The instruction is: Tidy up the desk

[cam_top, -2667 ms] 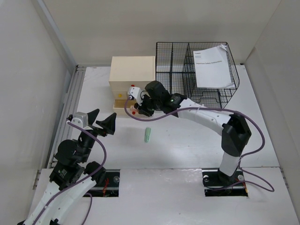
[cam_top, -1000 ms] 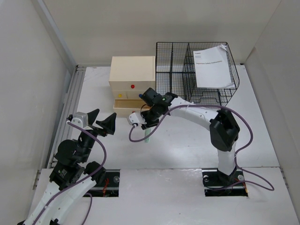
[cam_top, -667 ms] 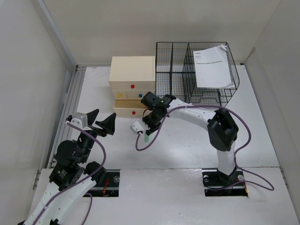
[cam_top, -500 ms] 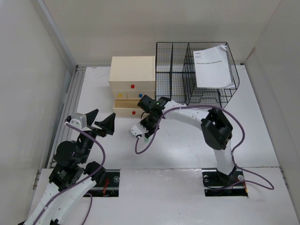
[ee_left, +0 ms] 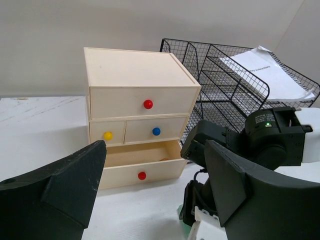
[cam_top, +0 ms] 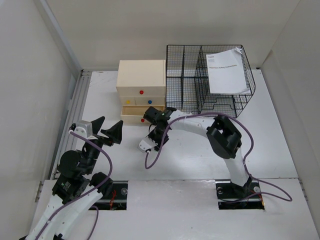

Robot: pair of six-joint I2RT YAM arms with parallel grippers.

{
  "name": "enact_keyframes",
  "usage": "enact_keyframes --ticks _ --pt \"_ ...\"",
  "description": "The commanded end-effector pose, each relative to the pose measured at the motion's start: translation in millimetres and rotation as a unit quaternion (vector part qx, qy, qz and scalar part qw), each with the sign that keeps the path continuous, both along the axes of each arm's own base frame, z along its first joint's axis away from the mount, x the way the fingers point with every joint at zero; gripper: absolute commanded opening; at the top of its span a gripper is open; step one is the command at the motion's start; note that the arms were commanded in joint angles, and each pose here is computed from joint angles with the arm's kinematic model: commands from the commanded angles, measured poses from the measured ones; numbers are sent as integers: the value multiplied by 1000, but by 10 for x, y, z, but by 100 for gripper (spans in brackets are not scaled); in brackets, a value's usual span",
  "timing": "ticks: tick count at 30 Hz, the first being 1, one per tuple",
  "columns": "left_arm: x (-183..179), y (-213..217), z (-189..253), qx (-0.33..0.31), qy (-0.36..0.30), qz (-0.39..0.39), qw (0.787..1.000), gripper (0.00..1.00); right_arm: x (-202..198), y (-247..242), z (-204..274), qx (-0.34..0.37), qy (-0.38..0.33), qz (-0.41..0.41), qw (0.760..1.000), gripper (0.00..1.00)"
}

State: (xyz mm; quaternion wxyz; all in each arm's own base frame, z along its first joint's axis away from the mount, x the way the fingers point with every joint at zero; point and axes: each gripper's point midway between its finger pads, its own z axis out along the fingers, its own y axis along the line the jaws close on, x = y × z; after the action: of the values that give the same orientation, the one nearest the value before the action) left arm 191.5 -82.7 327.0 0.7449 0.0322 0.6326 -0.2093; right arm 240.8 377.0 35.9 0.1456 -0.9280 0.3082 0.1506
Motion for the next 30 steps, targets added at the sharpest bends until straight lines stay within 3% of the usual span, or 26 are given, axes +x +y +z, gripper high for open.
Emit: enact_keyframes --ticks 1,11,15,19,26,30 --pt "-11 30 102 -7 -22 5 1000 77 14 58 22 -2 -8 19 1000 48" --pt "-11 30 102 -7 -22 5 1000 77 -52 -23 -156 -30 1 22 999 46" --pt "-11 30 102 -7 -22 5 1000 77 -56 3 -175 -34 14 1 999 15" --pt "-28 42 119 -10 -25 5 1000 77 -76 49 -111 -27 28 -20 999 9" --pt "-28 42 119 -10 -25 5 1000 77 248 496 828 111 -19 -144 983 7" --pt "-28 42 119 -10 -25 5 1000 77 633 743 1479 228 -82 -235 941 7"
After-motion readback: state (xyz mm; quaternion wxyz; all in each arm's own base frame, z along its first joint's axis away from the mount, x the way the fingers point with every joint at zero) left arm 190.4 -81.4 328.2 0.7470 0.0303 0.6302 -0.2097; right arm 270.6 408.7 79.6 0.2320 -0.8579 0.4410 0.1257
